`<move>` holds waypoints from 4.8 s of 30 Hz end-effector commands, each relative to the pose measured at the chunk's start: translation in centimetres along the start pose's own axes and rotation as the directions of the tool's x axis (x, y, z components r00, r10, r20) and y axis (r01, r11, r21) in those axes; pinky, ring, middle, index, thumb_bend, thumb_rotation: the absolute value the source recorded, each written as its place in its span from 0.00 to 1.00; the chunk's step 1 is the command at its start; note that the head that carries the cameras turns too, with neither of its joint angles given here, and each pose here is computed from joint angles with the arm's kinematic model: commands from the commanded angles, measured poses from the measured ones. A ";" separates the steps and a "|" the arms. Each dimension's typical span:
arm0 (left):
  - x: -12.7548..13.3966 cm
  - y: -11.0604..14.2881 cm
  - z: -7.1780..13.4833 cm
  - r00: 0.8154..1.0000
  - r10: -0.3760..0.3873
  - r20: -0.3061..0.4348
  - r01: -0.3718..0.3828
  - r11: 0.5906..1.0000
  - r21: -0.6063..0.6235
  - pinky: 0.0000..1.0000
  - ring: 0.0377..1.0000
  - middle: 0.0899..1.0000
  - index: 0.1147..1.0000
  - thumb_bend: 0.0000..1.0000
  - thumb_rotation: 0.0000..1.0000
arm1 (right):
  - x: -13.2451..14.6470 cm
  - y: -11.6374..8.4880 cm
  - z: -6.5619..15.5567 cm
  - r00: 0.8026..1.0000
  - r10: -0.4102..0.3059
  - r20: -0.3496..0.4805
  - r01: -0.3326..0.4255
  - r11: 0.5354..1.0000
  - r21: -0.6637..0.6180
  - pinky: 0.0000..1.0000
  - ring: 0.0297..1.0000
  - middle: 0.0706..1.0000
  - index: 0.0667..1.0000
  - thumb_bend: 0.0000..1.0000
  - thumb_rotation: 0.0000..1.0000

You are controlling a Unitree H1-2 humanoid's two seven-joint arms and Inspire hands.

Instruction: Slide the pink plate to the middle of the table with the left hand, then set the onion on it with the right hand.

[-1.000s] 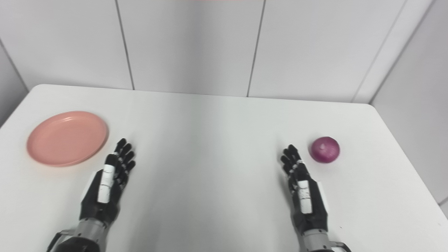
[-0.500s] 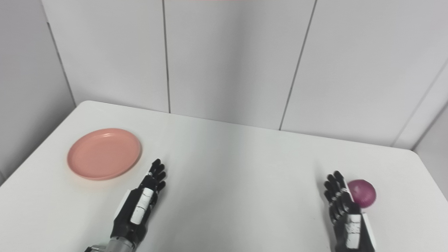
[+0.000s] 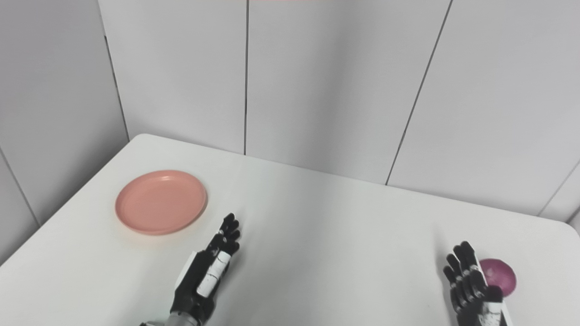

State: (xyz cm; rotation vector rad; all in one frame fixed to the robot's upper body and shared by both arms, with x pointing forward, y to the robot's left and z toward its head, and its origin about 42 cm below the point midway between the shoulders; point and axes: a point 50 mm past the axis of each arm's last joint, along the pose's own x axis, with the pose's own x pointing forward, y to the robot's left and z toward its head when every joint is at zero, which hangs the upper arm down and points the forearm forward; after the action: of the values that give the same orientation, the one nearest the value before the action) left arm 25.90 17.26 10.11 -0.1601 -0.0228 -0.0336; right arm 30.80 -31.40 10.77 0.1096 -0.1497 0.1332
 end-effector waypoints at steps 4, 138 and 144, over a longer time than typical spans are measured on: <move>-3.1 -1.4 -4.3 0.988 0.065 -0.141 -0.070 0.997 -0.033 1.00 1.00 1.00 1.00 0.83 0.76 | -7.4 -1.0 -7.6 0.957 -0.115 -0.268 0.136 0.989 0.063 1.00 1.00 0.98 1.00 0.78 1.00; 15.1 25.2 10.4 0.927 0.370 0.062 -0.375 0.919 0.123 0.80 0.82 0.80 0.81 0.81 0.74 | -8.1 0.7 -6.1 0.964 -0.077 -0.254 0.097 0.993 0.070 1.00 1.00 0.94 1.00 0.76 1.00; 15.0 24.5 9.4 0.930 0.365 0.034 -0.367 0.924 0.112 0.83 0.83 0.81 0.83 0.82 0.73 | -8.1 0.7 -6.0 0.962 -0.082 -0.259 0.103 0.992 0.069 1.00 1.00 0.94 1.00 0.78 1.00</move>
State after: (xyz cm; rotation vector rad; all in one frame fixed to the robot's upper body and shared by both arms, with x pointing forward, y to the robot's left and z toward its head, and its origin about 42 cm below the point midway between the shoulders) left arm 40.69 43.11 14.35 -0.0473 0.0384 0.3676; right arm 29.37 -32.45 10.71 0.0766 -0.1360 0.1067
